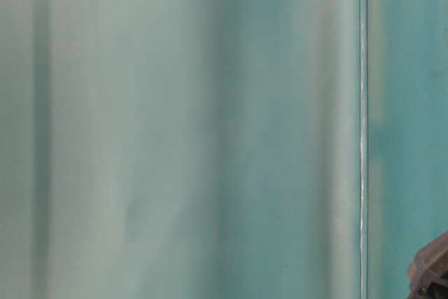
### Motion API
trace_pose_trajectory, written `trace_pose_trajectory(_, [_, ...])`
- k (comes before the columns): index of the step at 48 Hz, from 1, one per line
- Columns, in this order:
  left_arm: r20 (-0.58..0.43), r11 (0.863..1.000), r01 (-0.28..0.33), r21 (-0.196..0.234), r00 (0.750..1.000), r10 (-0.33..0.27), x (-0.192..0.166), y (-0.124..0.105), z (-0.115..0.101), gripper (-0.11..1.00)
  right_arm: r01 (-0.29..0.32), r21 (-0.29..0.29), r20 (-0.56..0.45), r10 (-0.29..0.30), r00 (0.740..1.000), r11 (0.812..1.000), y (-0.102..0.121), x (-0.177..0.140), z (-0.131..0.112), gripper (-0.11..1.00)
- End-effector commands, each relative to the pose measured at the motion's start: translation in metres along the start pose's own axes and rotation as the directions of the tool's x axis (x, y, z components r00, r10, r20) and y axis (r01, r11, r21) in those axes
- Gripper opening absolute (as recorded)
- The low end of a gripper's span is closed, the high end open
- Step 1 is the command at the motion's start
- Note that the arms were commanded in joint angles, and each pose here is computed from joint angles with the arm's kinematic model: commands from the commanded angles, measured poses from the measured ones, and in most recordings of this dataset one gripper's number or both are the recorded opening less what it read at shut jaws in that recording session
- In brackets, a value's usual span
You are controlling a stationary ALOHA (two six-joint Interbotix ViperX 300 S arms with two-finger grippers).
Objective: Insert the wire into the hole on the right side and pull it with the left arm.
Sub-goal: 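Push the wire tip through the bracket hole with the right gripper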
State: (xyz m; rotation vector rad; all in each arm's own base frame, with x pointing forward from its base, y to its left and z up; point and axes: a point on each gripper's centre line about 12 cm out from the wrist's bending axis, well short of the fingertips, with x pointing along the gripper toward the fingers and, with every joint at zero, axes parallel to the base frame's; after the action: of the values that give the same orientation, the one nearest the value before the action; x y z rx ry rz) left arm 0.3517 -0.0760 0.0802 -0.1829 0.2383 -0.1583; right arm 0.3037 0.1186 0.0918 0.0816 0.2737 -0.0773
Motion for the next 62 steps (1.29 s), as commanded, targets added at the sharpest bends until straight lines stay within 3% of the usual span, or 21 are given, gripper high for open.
trace_pose_trajectory(1, [0.032, 1.0, 0.012, -0.002, 0.999, -0.012, 0.002, -0.004, 0.008, 0.67, -0.005, 0.012, 0.027, 0.005, 1.0, 1.0, 0.003, 0.0, 0.007, 0.02])
trace_pose_trajectory(62, [0.044, 0.999, 0.037, 0.002, 0.998, -0.037, 0.007, -0.014, 0.012, 0.67, 0.003, 0.004, 0.056, -0.003, 0.998, 1.0, 0.007, 0.008, 0.005, 0.02])
